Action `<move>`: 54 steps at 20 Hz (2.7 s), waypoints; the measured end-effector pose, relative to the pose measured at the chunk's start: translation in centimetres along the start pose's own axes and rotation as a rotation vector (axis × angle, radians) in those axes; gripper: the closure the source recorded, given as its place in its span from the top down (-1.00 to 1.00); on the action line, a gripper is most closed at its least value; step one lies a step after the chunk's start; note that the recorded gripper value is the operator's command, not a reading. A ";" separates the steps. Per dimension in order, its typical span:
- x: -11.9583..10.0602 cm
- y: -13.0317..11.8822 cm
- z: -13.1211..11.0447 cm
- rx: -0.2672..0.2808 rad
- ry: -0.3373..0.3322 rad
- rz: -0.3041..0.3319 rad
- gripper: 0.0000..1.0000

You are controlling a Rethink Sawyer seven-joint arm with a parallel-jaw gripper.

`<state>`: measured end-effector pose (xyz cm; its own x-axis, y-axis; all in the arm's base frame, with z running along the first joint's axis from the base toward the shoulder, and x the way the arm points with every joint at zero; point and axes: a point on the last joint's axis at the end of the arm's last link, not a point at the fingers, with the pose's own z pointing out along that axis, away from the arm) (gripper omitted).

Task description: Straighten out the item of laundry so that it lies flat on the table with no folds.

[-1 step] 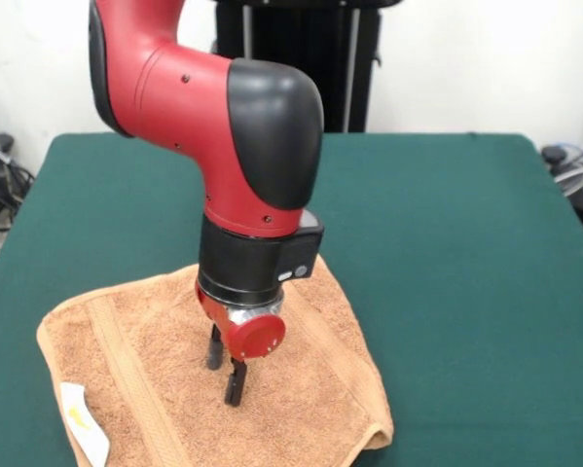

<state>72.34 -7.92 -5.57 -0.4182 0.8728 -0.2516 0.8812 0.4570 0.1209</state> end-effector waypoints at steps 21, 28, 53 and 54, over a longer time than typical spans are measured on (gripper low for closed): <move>-1.1 -0.6 0.6 -0.048 -0.043 -0.171 1.00; -4.6 -1.5 1.6 -0.089 -0.084 -0.201 1.00; -11.9 -4.4 3.4 -0.143 -0.180 -0.212 1.00; -11.2 -4.5 2.7 -0.115 -0.138 -0.198 1.00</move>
<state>73.67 -20.14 -5.86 -0.5389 0.7364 -0.4091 0.7512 0.6399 0.1623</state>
